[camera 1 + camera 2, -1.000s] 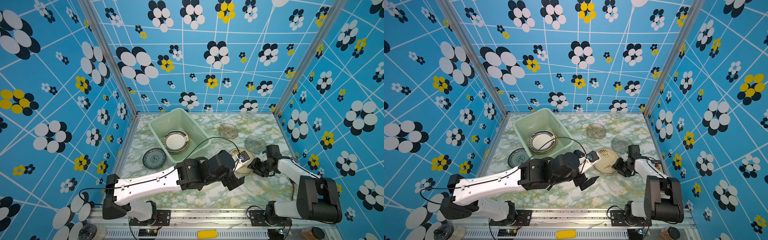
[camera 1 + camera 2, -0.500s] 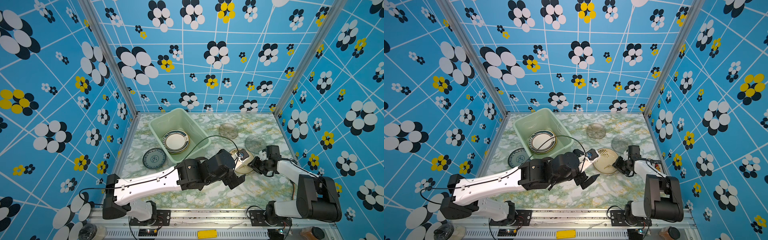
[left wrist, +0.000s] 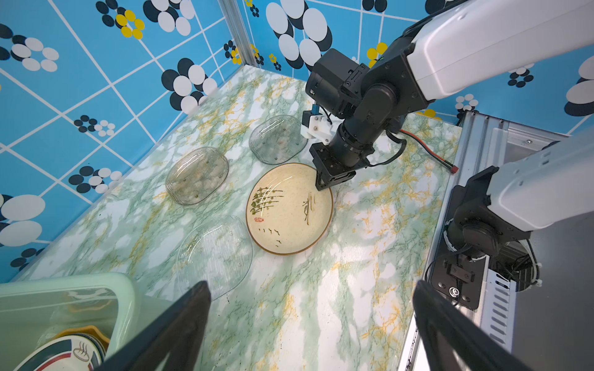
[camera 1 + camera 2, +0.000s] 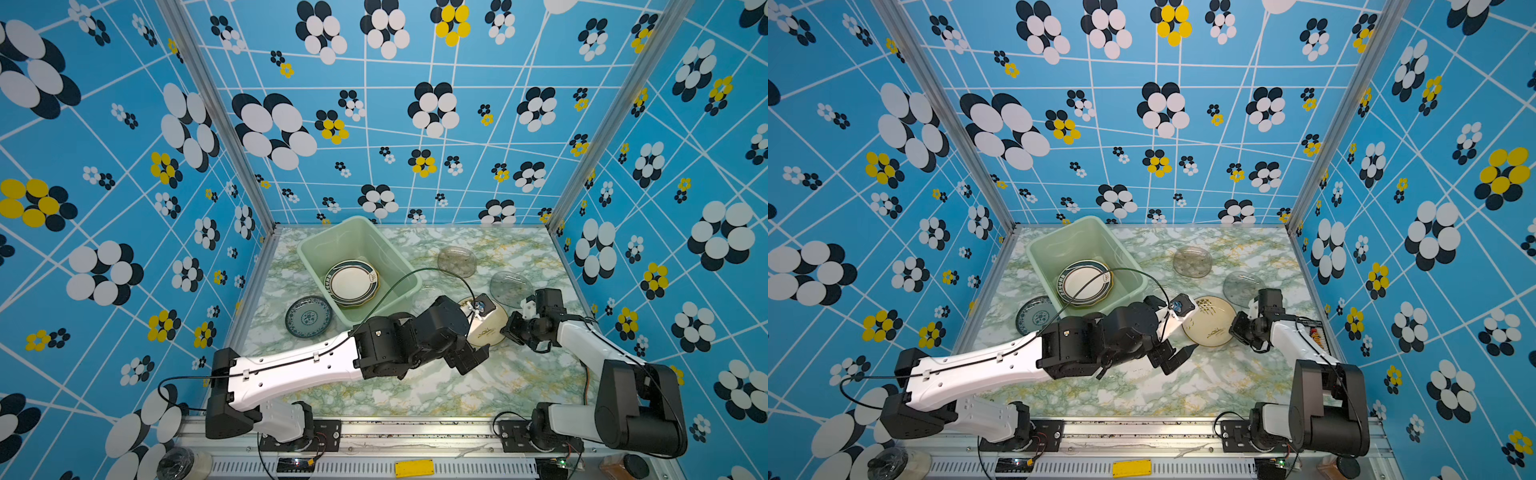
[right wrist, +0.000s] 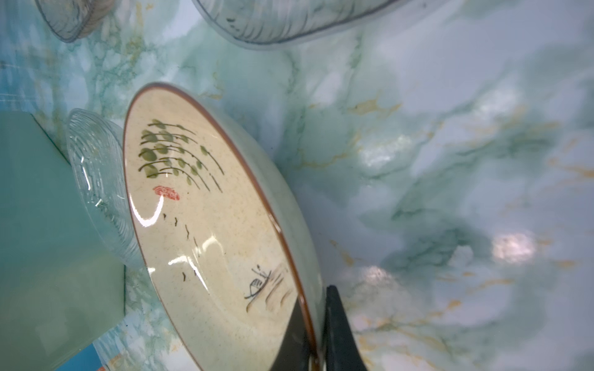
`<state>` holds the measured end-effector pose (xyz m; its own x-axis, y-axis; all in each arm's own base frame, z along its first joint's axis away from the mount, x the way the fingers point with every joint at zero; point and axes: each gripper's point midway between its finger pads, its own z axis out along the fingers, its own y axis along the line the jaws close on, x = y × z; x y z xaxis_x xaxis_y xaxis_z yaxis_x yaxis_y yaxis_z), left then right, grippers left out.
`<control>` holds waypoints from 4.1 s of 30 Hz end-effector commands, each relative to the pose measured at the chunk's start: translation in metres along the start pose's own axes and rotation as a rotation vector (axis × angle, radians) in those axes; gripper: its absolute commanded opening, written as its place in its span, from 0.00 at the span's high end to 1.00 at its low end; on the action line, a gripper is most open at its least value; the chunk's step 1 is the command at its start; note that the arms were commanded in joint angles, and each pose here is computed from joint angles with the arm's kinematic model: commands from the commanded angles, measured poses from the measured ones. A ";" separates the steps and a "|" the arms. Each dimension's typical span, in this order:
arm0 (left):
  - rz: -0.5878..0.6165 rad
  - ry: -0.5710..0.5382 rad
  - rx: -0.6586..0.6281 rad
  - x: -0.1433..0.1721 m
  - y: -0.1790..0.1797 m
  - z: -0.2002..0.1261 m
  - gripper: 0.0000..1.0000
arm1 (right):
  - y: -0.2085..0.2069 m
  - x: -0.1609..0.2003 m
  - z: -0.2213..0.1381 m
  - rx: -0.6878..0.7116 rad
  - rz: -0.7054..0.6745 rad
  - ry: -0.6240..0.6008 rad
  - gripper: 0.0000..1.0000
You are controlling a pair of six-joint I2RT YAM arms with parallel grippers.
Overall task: Place the plates into the plastic bin on the countertop
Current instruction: Pick up the plate from the middle-right of the table, then place the plate in the plastic bin.
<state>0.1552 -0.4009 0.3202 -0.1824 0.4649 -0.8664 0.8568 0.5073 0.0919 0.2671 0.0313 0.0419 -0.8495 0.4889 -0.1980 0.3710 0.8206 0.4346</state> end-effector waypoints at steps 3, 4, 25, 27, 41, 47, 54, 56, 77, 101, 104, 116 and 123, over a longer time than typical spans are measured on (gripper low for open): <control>-0.076 -0.080 -0.054 -0.022 0.021 -0.028 0.01 | -0.007 0.019 -0.037 0.064 0.015 -0.020 1.00; -0.082 -0.086 -0.060 -0.024 0.023 -0.032 0.01 | -0.006 0.018 -0.043 0.060 0.018 -0.038 1.00; -0.455 -0.126 -0.288 -0.005 0.117 -0.127 0.01 | 0.087 -0.034 -0.162 -0.208 0.216 -0.252 1.00; -0.529 -0.099 -0.296 0.005 0.129 -0.131 0.01 | 0.100 -0.039 -0.176 -0.236 0.211 -0.271 1.00; -0.844 0.006 -0.337 0.044 0.199 -0.143 0.01 | 0.205 -0.054 -0.220 -0.345 0.089 -0.313 1.00; -1.027 -0.124 -0.120 0.024 0.194 -0.131 0.01 | 0.255 -0.046 -0.214 -0.386 0.023 -0.286 1.00; -1.179 -0.179 -0.217 0.059 0.209 -0.147 0.01 | 0.317 -0.027 -0.199 -0.417 -0.049 -0.243 1.00; -1.185 -0.205 -0.313 0.070 0.217 -0.164 0.01 | 0.333 -0.022 -0.192 -0.411 -0.059 -0.236 1.00; -0.936 -0.236 -0.690 0.096 0.222 -0.264 0.01 | 0.462 0.027 -0.093 -0.369 0.111 -0.203 1.00; -0.849 -0.207 -0.622 0.091 0.220 -0.247 0.01 | 0.469 0.063 0.032 -0.270 0.429 -0.190 1.00; -0.844 -0.198 -0.620 0.092 0.220 -0.244 0.01 | 0.468 0.065 0.044 -0.256 0.444 -0.182 1.00; -0.844 -0.176 -0.618 0.097 0.221 -0.238 0.01 | 0.468 0.078 0.084 -0.215 0.431 -0.142 1.00; -0.839 -0.157 -0.625 0.099 0.223 -0.235 0.01 | 0.457 0.084 0.101 -0.160 0.418 -0.137 1.00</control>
<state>0.2102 -0.0702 0.3752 -0.4887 -0.3066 -0.8168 0.0747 0.9181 -0.3893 0.3938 0.4701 0.1100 -0.5968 0.7956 -0.1045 0.6203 0.5400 0.5688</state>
